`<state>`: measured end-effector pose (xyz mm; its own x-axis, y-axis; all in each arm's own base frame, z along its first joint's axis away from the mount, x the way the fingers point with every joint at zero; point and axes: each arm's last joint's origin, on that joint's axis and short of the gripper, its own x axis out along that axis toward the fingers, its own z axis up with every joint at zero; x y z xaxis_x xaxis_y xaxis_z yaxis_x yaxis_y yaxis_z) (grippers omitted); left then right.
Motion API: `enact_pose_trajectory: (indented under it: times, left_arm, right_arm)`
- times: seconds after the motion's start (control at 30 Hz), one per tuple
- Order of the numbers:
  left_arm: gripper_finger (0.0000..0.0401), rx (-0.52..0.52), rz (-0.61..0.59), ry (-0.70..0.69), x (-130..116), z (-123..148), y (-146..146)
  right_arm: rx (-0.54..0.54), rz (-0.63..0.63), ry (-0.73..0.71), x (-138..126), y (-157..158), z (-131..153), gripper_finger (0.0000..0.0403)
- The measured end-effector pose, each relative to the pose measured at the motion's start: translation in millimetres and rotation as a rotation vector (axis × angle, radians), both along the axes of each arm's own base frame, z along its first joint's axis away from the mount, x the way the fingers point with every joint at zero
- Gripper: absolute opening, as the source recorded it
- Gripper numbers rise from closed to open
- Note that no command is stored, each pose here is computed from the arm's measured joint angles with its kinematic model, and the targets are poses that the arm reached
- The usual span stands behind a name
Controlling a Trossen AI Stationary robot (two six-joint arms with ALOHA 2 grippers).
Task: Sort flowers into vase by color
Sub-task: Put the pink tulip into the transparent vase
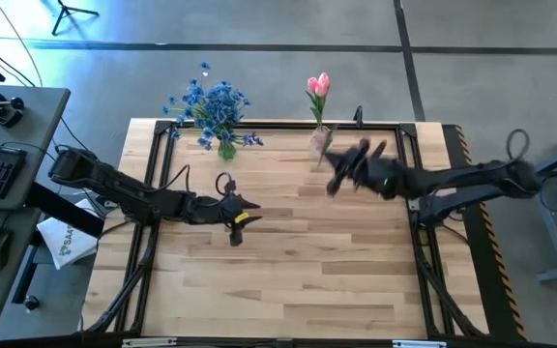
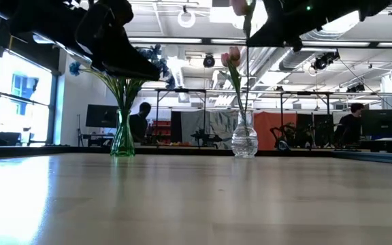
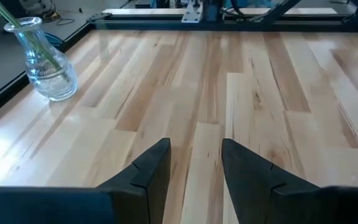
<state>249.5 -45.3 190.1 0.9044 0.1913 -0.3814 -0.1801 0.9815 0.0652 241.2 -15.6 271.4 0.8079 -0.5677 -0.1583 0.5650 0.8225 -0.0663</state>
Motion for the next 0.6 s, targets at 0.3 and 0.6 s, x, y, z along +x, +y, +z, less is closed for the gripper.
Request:
enact_pose_trajectory:
  times: [0.3, 0.6]
  left_arm:
    - [0.0131, 0.002, 0.001, 0.017, 3.9, -7.6, -0.9]
    - [0.0131, -0.016, 0.006, -0.006, 4.8, -6.1, -1.1]
  right_arm:
    - [0.020, -0.172, -0.086, -18.0, -75.8, 59.0, 0.0000]
    - [0.069, -0.189, 0.009, -1.5, -119.8, 43.3, 0.0000]
